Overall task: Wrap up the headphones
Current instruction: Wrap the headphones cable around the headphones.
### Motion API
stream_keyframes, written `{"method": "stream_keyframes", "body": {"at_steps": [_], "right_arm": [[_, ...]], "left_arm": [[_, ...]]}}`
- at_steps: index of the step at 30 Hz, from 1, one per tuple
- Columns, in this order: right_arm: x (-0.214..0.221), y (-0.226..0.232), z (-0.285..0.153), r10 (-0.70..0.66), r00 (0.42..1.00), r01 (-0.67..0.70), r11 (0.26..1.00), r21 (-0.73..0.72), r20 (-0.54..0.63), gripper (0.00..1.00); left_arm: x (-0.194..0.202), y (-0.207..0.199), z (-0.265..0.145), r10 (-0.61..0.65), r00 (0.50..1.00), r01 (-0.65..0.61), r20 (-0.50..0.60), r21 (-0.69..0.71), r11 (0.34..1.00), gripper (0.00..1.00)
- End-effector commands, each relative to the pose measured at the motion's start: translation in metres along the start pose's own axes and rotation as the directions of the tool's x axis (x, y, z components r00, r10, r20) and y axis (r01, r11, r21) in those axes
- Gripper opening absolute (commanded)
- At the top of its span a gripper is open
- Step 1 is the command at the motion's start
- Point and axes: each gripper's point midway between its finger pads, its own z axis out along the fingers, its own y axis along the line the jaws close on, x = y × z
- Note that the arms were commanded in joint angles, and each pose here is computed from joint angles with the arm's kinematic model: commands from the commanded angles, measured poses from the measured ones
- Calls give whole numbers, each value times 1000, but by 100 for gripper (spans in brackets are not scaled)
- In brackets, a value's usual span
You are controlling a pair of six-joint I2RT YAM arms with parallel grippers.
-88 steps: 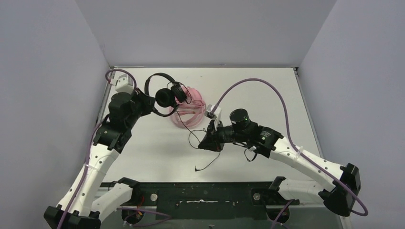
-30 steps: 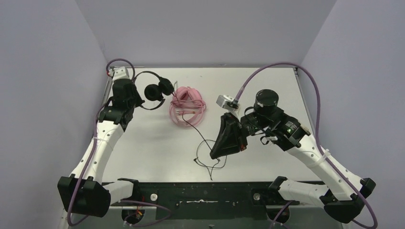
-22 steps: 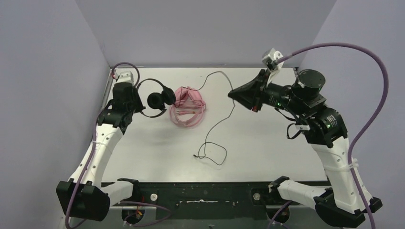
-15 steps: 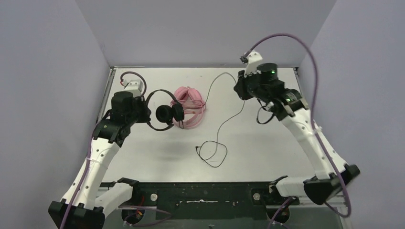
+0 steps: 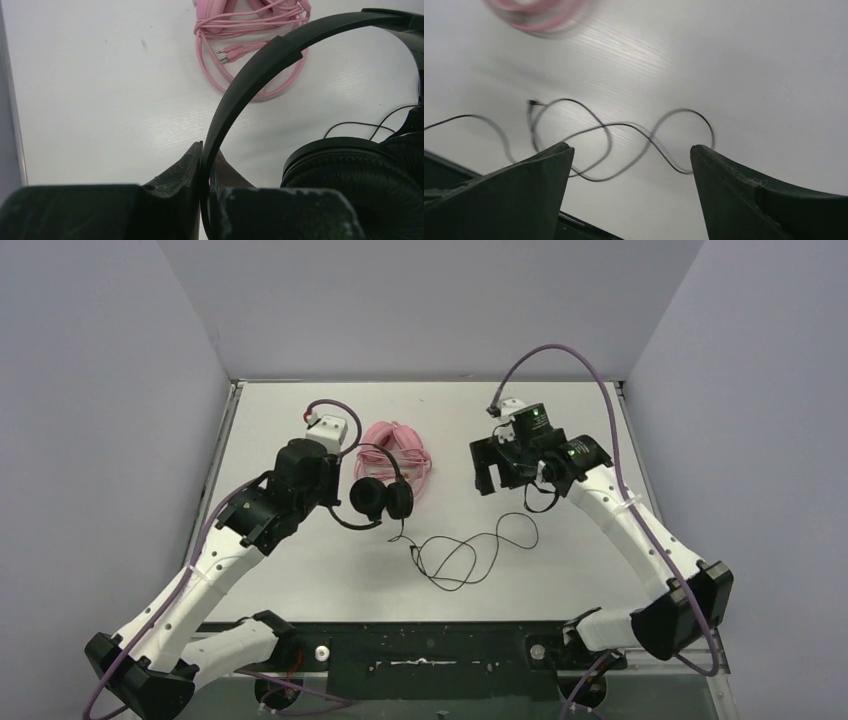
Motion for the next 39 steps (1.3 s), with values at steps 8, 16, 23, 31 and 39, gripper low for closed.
{"method": "stream_keyframes", "body": {"at_steps": [8,16,23,31,39], "right_arm": [[-105,197,-68,346,838,26,747,-665,422,100],[-107,221,-50,330,851,42,732,-680,408,92],[-99,209,-72,254,829,120,789,-602,498,97],[-85,220,-42,198,885,102,800,-591,422,88],[-96,237,-36,220,882,117,754,-647,416,64]], "left_arm": [[-47,25,-17,-91,985,118,146,-192,974,0],[-46,22,-17,-91,987,116,131,-192,975,0],[-41,29,-14,-81,992,102,92,-248,963,0],[-43,20,-14,-112,989,129,94,-202,971,0],[-44,14,-20,-123,989,135,86,-158,978,0]]}}
